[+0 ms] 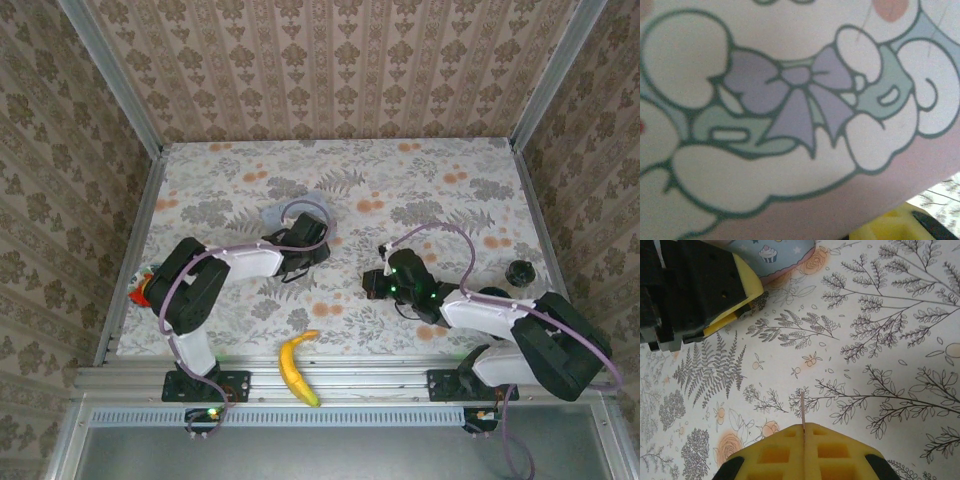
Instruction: Unlock the padlock with the key
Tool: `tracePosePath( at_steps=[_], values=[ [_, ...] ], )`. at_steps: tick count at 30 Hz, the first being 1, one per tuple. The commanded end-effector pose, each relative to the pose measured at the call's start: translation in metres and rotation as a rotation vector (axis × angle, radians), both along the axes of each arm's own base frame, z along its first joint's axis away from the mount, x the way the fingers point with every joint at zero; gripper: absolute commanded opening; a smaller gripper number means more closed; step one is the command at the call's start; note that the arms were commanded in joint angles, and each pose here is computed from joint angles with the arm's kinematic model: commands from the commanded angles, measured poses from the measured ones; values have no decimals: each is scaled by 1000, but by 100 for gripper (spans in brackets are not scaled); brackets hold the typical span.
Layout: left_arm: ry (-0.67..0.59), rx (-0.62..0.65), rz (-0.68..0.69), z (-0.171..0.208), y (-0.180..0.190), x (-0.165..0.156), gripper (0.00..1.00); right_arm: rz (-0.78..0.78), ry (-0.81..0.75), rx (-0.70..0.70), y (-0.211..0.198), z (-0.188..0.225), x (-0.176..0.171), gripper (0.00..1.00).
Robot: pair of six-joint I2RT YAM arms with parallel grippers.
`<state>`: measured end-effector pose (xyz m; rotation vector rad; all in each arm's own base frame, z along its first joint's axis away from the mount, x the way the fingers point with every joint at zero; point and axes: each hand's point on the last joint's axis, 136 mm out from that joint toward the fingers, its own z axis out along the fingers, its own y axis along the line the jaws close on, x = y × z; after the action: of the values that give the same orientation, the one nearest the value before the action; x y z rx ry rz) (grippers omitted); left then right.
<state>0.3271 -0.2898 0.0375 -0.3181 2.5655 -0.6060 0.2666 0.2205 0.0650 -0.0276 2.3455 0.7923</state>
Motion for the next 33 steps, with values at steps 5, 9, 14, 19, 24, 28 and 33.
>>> tracePosePath(
  at_steps=[5,9,14,19,24,28,33],
  values=[
    [68,-250,33,15,-32,-8,6,-49,-76,67,10,-1,12,0],
    [96,-293,31,14,-38,-13,6,-63,-118,77,19,-4,17,0],
    [124,-332,48,11,-39,-16,6,-67,-166,80,28,-5,23,0],
    [165,-362,54,5,-42,-21,6,-96,-202,75,30,-8,28,0],
    [192,-385,52,1,-47,-23,6,-133,-226,75,27,-10,35,0],
    [204,-388,49,-1,-47,-24,6,-125,-228,65,32,-9,39,0],
    [218,-380,41,-3,-47,-27,7,-118,-241,73,37,-7,44,0]
  ],
)
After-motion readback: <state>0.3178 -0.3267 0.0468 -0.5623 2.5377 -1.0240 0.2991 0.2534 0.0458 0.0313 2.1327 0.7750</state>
